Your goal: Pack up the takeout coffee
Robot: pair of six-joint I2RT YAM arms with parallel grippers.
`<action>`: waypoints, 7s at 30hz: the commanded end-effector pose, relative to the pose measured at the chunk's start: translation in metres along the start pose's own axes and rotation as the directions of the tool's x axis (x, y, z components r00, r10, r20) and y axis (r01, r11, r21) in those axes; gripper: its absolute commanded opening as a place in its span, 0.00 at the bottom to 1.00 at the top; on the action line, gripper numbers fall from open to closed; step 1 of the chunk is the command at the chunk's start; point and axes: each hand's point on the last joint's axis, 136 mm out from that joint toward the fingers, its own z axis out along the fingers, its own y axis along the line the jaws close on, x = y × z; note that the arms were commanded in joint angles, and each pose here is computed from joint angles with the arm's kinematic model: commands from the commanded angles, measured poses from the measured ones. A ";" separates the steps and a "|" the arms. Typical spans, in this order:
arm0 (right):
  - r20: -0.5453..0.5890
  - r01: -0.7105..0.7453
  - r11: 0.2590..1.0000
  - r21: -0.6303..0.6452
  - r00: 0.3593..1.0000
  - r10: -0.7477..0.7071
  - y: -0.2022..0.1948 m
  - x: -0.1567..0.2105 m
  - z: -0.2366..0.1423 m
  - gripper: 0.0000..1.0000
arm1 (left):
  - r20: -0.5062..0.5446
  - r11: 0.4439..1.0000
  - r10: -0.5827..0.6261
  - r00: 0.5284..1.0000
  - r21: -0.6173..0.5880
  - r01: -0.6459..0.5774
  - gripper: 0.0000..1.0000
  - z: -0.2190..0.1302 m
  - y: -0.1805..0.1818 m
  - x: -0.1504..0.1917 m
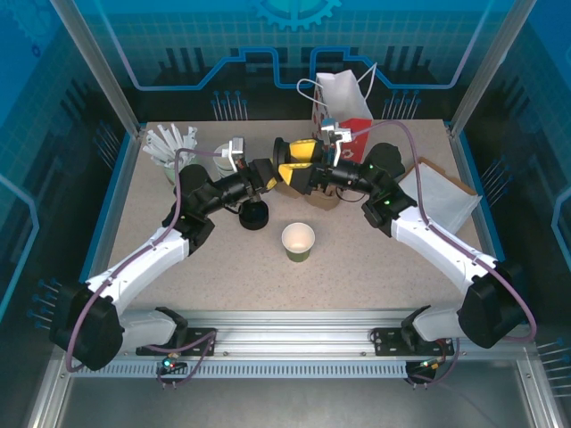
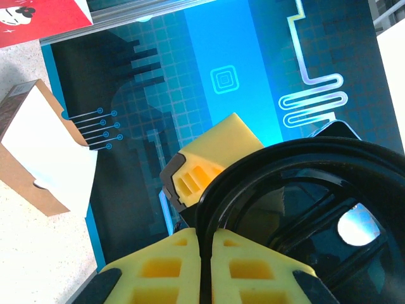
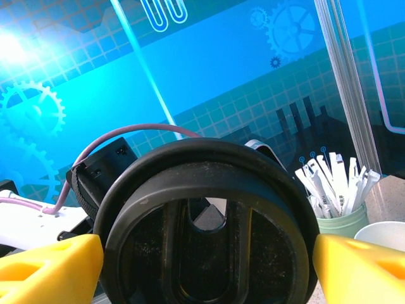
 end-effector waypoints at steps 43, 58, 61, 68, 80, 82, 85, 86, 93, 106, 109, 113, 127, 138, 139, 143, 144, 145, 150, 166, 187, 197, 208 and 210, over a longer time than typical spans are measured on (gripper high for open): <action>-0.813 0.327 0.792 0.515 0.478 0.331 -0.061 0.206 -0.086 0.56 | -0.116 0.462 0.505 0.855 -0.800 -0.382 0.76 -0.150 0.137 -0.033; -0.865 0.363 0.798 0.480 0.345 0.364 -0.070 0.239 -0.077 0.56 | -0.140 0.482 0.497 0.857 -0.777 -0.406 0.77 -0.147 0.134 -0.026; -0.869 0.375 0.794 0.478 0.333 0.365 -0.073 0.241 -0.077 0.56 | -0.141 0.487 0.498 0.856 -0.771 -0.410 0.77 -0.146 0.132 -0.025; -0.874 0.372 0.798 0.475 0.309 0.376 -0.075 0.250 -0.078 0.56 | -0.141 0.494 0.500 0.854 -0.764 -0.415 0.77 -0.145 0.130 -0.024; -0.866 0.358 0.801 0.480 0.336 0.370 -0.078 0.251 -0.070 0.57 | -0.142 0.512 0.493 0.859 -0.751 -0.418 0.78 -0.142 0.130 -0.022; -0.867 0.358 0.801 0.480 0.334 0.371 -0.079 0.253 -0.070 0.57 | -0.142 0.511 0.493 0.858 -0.751 -0.418 0.78 -0.142 0.131 -0.022; -0.868 0.350 0.805 0.479 0.323 0.376 -0.079 0.257 -0.071 0.57 | -0.143 0.513 0.492 0.859 -0.750 -0.419 0.78 -0.142 0.131 -0.022; -0.869 0.347 0.807 0.478 0.319 0.378 -0.078 0.259 -0.071 0.57 | -0.144 0.512 0.491 0.859 -0.751 -0.418 0.78 -0.142 0.132 -0.022; -0.874 0.350 0.806 0.477 0.287 0.392 -0.078 0.266 -0.079 0.58 | -0.146 0.516 0.487 0.861 -0.748 -0.418 0.78 -0.141 0.133 -0.021; -0.879 0.360 0.803 0.475 0.248 0.409 -0.079 0.269 -0.088 0.59 | -0.149 0.522 0.482 0.863 -0.742 -0.420 0.78 -0.137 0.131 -0.022; -0.875 0.340 0.809 0.480 0.247 0.415 -0.077 0.268 -0.088 0.60 | -0.150 0.524 0.482 0.863 -0.741 -0.421 0.78 -0.136 0.131 -0.022; -0.874 0.328 0.812 0.483 0.233 0.426 -0.076 0.270 -0.091 0.61 | -0.152 0.526 0.479 0.865 -0.739 -0.421 0.78 -0.135 0.131 -0.023; -0.871 0.377 0.786 0.490 0.177 0.458 -0.086 0.277 -0.104 0.62 | -0.158 0.531 0.465 0.871 -0.737 -0.417 0.78 -0.133 0.135 -0.021; -0.863 0.398 0.770 0.499 0.142 0.485 -0.090 0.288 -0.118 0.56 | -0.167 0.527 0.450 0.877 -0.744 -0.412 0.78 -0.135 0.140 -0.019; -0.863 0.401 0.769 0.497 0.138 0.486 -0.090 0.289 -0.120 0.55 | -0.166 0.526 0.452 0.877 -0.744 -0.412 0.78 -0.135 0.140 -0.019; -0.858 0.421 0.760 0.496 0.105 0.502 -0.089 0.296 -0.132 0.54 | -0.169 0.523 0.447 0.879 -0.747 -0.410 0.78 -0.137 0.142 -0.017; -0.857 0.427 0.757 0.495 0.097 0.506 -0.090 0.298 -0.136 0.53 | -0.171 0.523 0.443 0.880 -0.749 -0.408 0.78 -0.137 0.144 -0.017; -0.857 0.433 0.755 0.492 0.088 0.507 -0.089 0.300 -0.138 0.53 | -0.171 0.522 0.441 0.881 -0.750 -0.406 0.78 -0.138 0.144 -0.016; -0.850 0.429 0.754 0.498 0.070 0.521 -0.088 0.312 -0.148 0.51 | -0.174 0.518 0.422 0.890 -0.759 -0.394 0.78 -0.141 0.151 -0.013; -0.859 0.350 0.788 0.507 0.278 0.429 -0.082 0.269 -0.101 0.62 | -0.171 0.556 0.386 0.906 -0.741 -0.377 0.78 -0.134 0.155 -0.007; -0.877 0.374 0.798 0.473 0.289 0.384 -0.076 0.248 -0.093 0.76 | -0.212 0.554 0.366 0.906 -0.733 -0.395 0.79 -0.122 0.161 -0.002; -0.884 0.372 0.807 0.458 0.281 0.373 -0.073 0.256 -0.095 0.76 | -0.220 0.550 0.358 0.907 -0.736 -0.396 0.78 -0.121 0.166 0.002; -0.885 0.365 0.813 0.453 0.292 0.362 -0.068 0.256 -0.096 0.84 | -0.228 0.550 0.354 0.907 -0.734 -0.399 0.79 -0.120 0.167 0.004; -0.884 0.362 0.814 0.455 0.298 0.361 -0.066 0.255 -0.096 0.85 | -0.231 0.549 0.349 0.908 -0.735 -0.398 0.79 -0.119 0.169 0.005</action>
